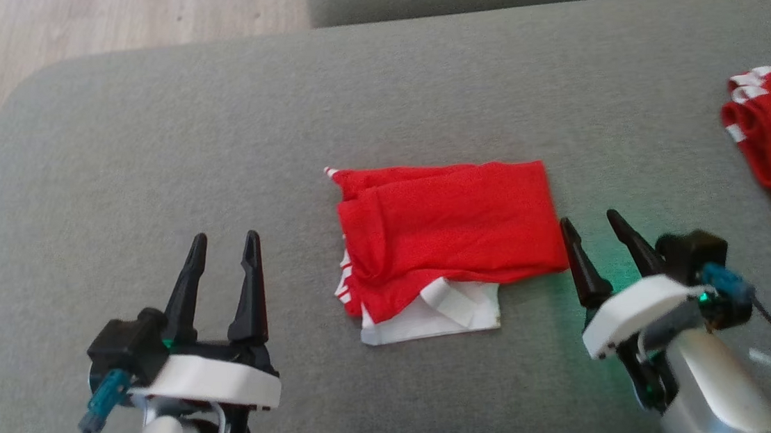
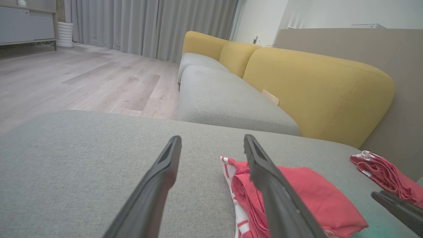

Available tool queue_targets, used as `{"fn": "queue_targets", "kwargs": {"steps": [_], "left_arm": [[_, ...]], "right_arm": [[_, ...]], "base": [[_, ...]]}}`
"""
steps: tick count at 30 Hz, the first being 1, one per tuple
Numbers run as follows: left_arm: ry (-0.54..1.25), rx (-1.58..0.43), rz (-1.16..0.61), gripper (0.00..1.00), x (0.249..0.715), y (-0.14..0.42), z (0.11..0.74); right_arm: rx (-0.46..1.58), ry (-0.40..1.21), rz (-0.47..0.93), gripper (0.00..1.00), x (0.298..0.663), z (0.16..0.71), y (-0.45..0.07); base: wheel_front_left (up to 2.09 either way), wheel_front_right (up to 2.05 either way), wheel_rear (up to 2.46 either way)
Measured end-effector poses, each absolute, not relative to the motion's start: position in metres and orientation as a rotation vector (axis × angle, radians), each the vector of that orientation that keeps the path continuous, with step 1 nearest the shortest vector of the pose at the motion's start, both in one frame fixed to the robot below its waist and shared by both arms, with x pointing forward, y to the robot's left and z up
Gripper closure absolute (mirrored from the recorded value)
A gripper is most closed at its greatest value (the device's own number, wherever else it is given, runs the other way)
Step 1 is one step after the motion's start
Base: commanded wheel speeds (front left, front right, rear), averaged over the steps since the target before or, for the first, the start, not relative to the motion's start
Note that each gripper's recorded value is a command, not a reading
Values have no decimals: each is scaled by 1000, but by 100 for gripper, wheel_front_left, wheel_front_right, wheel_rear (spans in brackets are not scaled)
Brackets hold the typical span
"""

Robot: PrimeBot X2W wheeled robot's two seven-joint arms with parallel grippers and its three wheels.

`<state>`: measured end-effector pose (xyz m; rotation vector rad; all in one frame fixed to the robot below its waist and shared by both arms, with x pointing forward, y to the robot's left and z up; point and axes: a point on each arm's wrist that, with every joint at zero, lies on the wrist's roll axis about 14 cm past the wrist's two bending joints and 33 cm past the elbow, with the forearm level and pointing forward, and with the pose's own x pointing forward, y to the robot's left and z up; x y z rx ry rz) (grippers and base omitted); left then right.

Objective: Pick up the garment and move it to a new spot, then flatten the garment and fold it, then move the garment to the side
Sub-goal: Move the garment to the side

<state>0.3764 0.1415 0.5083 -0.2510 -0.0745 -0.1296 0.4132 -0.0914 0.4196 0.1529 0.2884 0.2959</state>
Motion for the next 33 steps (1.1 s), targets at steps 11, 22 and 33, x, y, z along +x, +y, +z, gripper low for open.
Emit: {"fn": "queue_targets", "kwargs": {"steps": [11, 22, 33], "left_arm": [[-39, -238, -65, 0, 372, 161, 496], [-28, -256, -48, 0, 372, 165, 492], [-46, -263, -107, 0, 378, 147, 499]], "right_arm": [[259, 534, 326, 0, 428, 370, -60], [237, 595, 402, 47, 436, 365, -37], [54, 500, 406, 100, 436, 376, -58]], "base": [[0, 0, 0], [0, 0, 0], [0, 0, 0]]}}
